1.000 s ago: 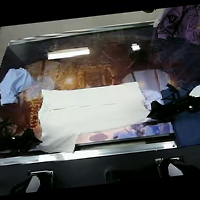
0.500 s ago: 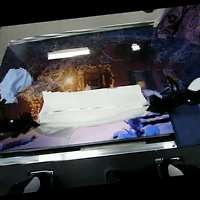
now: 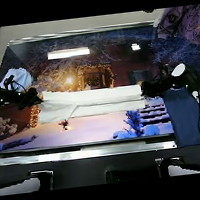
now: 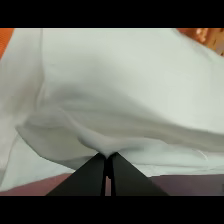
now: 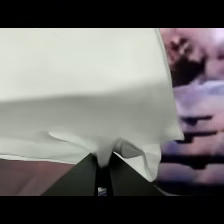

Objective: Fold the clothes and pants, and hang the long-sleeved shirts on hangers.

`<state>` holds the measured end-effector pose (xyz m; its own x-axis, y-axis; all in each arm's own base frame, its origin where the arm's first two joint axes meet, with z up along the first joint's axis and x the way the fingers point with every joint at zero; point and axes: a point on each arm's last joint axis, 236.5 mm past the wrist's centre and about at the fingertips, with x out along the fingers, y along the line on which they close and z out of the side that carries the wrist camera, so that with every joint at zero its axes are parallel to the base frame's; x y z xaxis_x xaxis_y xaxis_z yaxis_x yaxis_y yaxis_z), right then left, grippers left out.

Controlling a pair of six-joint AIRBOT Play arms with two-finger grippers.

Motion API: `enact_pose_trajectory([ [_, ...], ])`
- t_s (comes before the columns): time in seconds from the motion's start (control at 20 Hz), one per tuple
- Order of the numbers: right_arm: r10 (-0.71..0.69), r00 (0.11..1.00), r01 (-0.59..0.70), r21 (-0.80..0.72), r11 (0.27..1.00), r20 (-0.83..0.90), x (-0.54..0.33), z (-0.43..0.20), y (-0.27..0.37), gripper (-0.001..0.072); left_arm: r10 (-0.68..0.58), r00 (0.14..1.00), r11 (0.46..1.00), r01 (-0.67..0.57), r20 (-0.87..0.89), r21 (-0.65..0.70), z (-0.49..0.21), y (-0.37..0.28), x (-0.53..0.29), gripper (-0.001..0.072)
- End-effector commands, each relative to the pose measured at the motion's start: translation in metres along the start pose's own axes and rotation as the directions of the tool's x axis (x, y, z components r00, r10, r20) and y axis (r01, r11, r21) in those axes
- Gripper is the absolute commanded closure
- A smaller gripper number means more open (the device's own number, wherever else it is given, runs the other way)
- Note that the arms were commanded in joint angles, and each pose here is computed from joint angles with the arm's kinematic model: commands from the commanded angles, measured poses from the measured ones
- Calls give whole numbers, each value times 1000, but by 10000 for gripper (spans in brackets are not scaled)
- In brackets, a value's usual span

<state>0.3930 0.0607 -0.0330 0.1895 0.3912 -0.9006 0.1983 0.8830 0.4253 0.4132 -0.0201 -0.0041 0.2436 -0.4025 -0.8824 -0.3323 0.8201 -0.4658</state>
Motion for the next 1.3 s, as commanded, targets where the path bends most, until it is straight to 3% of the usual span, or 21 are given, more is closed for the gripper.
enact_pose_trajectory([
  [0.0, -9, 999, 9, 10, 1000, 37, 15, 23, -5, 686, -12, 1000, 1000, 12, 7, 2, 38, -3, 20, 693],
  [0.3, 42, 998, -46, 77, 996, 50, 51, 37, -7, 666, -34, 998, 999, 32, -61, -32, 47, 0, 63, 686],
  [0.35, 40, 999, -43, 89, 995, 36, 55, 35, -9, 553, -35, 998, 999, 33, -60, -32, 48, -1, 67, 615],
  [0.4, 41, 999, -43, 93, 995, 24, 53, 33, -10, 344, -35, 998, 999, 34, -44, -28, 51, -3, 68, 457],
  [0.45, 46, 999, -47, 98, 994, 5, 45, 32, -12, 174, -37, 999, 999, 37, -26, -28, 55, -4, 66, 371],
  [0.5, 55, 998, -55, 110, 992, 0, 34, 36, -16, 63, -40, 999, 999, 40, -12, -22, 60, -6, 61, 371],
  [0.55, 62, 998, -63, 131, 989, 13, 23, 43, -24, 20, -41, 999, 999, 41, 9, -12, 65, -9, 54, 371],
  [0.8, 244, 970, -242, 224, 944, 17, 6, 52, -49, 14, -8, 995, 999, 2, 100, 52, 85, -20, 15, 371],
  [1.1, 308, 944, -280, 204, 938, -119, 55, 28, -34, 18, -8, 997, 998, 3, 80, 59, 79, -22, 11, 372],
  [1.25, 317, 932, -287, 179, 941, -173, 77, 16, -13, 75, -8, 997, 998, 4, 80, 61, 79, -23, 11, 371],
])
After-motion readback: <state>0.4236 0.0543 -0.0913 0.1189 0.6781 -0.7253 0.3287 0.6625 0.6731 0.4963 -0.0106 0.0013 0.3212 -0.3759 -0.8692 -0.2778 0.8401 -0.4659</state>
